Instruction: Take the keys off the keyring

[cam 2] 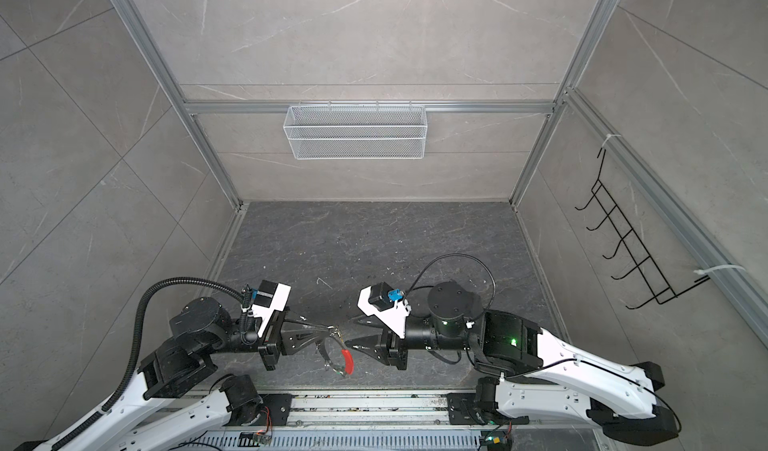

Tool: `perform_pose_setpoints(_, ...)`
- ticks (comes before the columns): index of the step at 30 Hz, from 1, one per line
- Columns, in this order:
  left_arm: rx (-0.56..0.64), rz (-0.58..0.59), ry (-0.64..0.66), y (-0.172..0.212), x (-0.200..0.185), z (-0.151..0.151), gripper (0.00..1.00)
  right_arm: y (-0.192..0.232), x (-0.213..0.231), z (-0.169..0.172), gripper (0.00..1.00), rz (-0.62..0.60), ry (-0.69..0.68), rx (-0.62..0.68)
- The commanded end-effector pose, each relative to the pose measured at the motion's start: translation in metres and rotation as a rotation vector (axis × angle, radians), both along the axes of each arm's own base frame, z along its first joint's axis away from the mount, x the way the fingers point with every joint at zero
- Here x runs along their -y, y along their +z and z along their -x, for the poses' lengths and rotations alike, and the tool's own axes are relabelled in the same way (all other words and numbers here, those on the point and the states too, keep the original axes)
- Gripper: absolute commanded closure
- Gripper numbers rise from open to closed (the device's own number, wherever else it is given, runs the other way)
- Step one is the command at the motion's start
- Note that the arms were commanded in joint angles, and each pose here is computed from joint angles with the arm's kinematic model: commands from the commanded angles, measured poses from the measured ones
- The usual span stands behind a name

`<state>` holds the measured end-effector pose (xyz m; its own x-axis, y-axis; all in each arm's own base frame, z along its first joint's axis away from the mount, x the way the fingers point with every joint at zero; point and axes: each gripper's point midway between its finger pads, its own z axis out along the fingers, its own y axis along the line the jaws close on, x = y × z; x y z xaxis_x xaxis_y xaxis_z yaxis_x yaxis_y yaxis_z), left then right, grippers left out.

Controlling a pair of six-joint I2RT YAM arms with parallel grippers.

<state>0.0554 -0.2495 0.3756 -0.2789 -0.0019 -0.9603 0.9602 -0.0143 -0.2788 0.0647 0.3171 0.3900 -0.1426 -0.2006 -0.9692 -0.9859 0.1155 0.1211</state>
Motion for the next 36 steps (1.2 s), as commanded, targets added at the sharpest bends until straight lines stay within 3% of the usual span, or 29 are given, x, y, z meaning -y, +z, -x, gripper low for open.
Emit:
perform_pose_setpoints(1, 0.066, 0.064, -0.056, 0.026, -0.004, 0.012, 1.00, 0.015, -0.012, 0.006, 0.53, -0.049, 0.050, 0.012)
perform_pose_setpoints(6, 0.068, 0.065, -0.074, 0.027, -0.004, 0.015, 1.00, 0.009, -0.021, 0.010, 0.56, -0.030, 0.090, -0.015)
perform_pose_setpoints(16, 0.066, 0.065, -0.093, 0.024, -0.002, 0.017, 1.00, 0.002, -0.020, 0.012, 0.78, -0.012, 0.102, -0.043)
perform_pose_setpoints(24, 0.065, 0.069, -0.112, 0.026, -0.002, 0.020, 1.00, -0.005, -0.021, 0.007, 0.74, 0.009, 0.081, -0.058)
perform_pose_setpoints(31, 0.058, 0.075, -0.116, 0.027, -0.001, 0.020, 1.00, -0.010, -0.026, 0.010, 0.97, 0.020, 0.109, -0.076)
perform_pose_setpoints(36, 0.049, 0.078, -0.109, 0.028, 0.000, 0.018, 1.00, -0.012, -0.029, 0.006, 1.00, 0.024, 0.090, -0.088)
